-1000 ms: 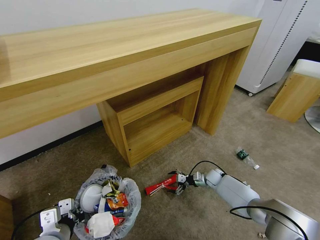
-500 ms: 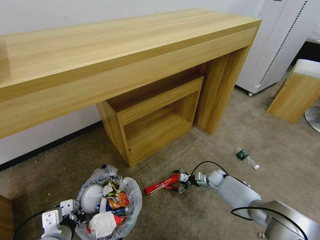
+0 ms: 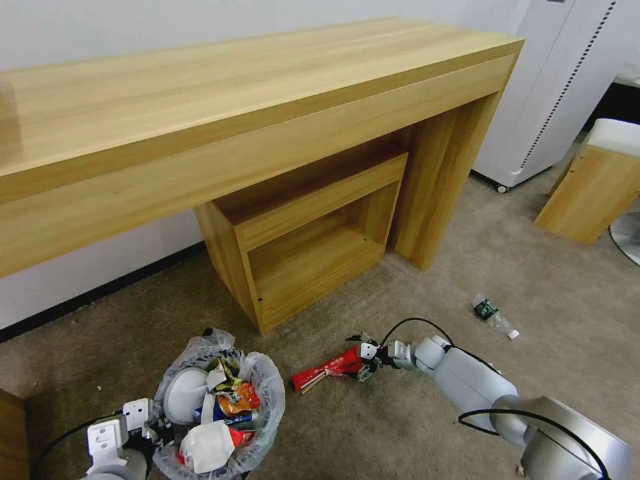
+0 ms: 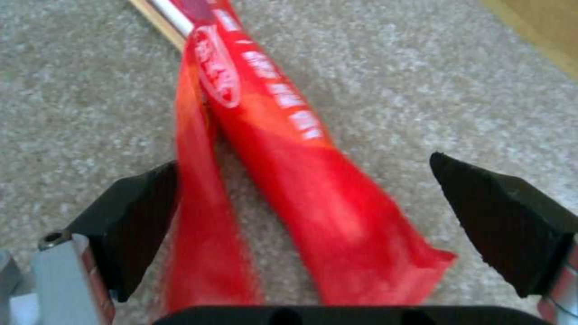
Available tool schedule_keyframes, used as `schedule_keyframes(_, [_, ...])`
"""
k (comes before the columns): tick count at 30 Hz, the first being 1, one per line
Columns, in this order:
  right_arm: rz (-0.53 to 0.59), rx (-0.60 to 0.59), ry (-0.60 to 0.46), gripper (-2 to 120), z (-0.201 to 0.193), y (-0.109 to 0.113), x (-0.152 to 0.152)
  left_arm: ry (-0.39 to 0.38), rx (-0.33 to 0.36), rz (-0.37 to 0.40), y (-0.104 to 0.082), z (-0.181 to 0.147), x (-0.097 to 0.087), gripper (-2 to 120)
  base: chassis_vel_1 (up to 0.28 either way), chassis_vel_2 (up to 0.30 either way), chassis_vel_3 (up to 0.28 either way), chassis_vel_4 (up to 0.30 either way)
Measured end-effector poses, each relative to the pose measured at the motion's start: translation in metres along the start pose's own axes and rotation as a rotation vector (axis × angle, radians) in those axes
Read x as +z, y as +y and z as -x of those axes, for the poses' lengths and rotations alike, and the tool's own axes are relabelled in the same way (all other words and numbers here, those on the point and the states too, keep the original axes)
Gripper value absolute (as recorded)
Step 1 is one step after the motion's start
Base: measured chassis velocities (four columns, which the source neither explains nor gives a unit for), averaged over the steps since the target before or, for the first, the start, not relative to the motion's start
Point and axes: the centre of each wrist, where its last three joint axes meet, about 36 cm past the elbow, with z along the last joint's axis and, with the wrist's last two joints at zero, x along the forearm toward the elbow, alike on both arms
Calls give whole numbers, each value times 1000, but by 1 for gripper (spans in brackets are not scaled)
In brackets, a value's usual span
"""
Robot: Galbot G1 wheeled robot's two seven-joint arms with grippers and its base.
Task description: Pick up the trash bin and place the garbage on the floor into it.
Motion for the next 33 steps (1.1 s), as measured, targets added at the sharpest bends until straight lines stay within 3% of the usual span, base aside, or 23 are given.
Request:
schedule_keyframes(21, [51, -32, -14, 99, 16, 14, 0, 4, 15, 15, -2, 6, 2, 0, 0, 0, 0, 0])
schedule_keyframes(33, [77, -65, -51, 57, 23, 19, -5, 1, 25, 20, -6, 12, 0, 0, 0, 0, 0, 0])
